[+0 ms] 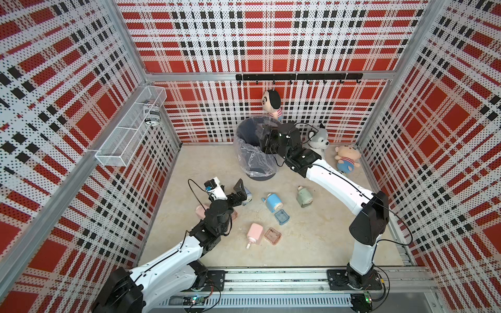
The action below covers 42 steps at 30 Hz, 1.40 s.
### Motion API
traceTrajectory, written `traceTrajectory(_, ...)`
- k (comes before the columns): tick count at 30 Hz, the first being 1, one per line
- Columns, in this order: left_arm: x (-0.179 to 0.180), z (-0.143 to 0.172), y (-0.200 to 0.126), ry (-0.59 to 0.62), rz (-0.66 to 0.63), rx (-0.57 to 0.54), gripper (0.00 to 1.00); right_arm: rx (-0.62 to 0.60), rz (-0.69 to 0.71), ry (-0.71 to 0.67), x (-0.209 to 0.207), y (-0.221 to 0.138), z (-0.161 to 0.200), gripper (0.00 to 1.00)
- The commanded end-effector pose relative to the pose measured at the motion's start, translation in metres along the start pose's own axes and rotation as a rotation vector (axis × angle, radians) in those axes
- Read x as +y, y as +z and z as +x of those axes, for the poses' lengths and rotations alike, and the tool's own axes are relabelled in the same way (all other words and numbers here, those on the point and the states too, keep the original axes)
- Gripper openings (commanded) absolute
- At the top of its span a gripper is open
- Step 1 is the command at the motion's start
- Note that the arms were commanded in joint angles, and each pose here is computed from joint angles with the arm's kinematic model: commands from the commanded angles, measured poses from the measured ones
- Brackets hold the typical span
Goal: Take out the pencil sharpener tray and clean the shavings
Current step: Pour the shavings into the trash bin.
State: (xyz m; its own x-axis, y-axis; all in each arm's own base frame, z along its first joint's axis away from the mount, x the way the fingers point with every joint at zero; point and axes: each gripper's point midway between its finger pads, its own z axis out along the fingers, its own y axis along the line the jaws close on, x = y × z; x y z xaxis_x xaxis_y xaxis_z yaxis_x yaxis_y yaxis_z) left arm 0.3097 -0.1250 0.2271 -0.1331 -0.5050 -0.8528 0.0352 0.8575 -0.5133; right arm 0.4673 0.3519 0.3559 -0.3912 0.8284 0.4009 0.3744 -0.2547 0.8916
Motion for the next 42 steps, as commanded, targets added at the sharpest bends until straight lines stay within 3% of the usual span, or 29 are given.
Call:
traceTrajectory(1,-0.005,-0.003,0.000,-0.004,0.016,-0.008,0.98,0.009,-0.027,0.093,0.005,0.000,-0.004,0.50)
traceTrajectory(17,-0.007,-0.002,-0.001,-0.005,0.023,-0.005,0.98,0.013,-0.062,0.040,0.039,-0.005,0.013,0.50)
traceTrajectory(26,-0.015,-0.003,-0.007,0.016,0.032,-0.023,0.98,-0.010,0.032,0.115,-0.031,0.010,-0.015,0.50)
traceTrajectory(42,-0.019,-0.002,-0.010,0.030,0.041,-0.027,0.98,0.013,-0.045,0.074,0.019,0.001,0.007,0.51)
